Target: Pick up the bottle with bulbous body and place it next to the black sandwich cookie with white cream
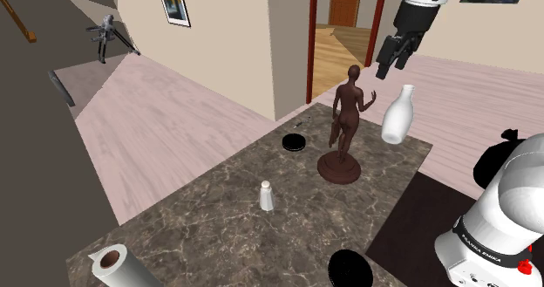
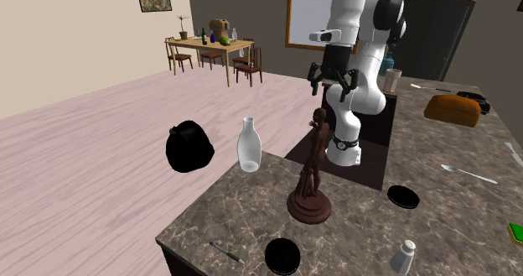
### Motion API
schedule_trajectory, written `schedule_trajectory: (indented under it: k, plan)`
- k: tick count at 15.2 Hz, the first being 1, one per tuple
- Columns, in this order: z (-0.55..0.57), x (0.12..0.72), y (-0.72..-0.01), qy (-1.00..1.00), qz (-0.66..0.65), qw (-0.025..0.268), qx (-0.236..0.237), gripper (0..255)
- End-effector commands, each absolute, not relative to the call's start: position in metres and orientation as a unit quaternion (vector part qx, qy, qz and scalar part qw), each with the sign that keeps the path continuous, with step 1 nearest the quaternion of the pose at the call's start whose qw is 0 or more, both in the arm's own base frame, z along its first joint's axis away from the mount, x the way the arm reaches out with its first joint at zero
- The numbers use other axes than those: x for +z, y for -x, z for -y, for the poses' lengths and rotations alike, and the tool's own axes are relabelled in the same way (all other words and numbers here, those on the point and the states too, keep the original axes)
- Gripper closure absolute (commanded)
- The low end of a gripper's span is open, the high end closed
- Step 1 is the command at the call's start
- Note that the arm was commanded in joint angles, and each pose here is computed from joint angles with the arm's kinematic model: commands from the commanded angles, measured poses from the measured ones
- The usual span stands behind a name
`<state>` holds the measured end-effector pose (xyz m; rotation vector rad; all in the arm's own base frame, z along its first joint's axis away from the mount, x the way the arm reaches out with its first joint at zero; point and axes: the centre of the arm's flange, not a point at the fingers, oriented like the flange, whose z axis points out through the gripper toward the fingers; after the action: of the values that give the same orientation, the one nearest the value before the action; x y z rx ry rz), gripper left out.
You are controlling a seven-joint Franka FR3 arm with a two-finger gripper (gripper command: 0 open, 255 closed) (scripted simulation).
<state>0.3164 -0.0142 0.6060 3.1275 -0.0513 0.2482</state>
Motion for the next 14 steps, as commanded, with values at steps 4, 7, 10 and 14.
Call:
schedule_trajectory:
  k: [4,7,10,14]
  plan:
    - [0.051,0.591,-0.325,-0.997,0.014,0.001,0.07,0]
    - [0.087,0.575,-0.334,-0.998,0.011,-0.001,0.06,0]
    - [0.123,0.56,-0.343,-0.999,0.008,-0.002,0.05,0]
    - [0.171,0.539,-0.355,-0.999,0.004,-0.004,0.038,0]
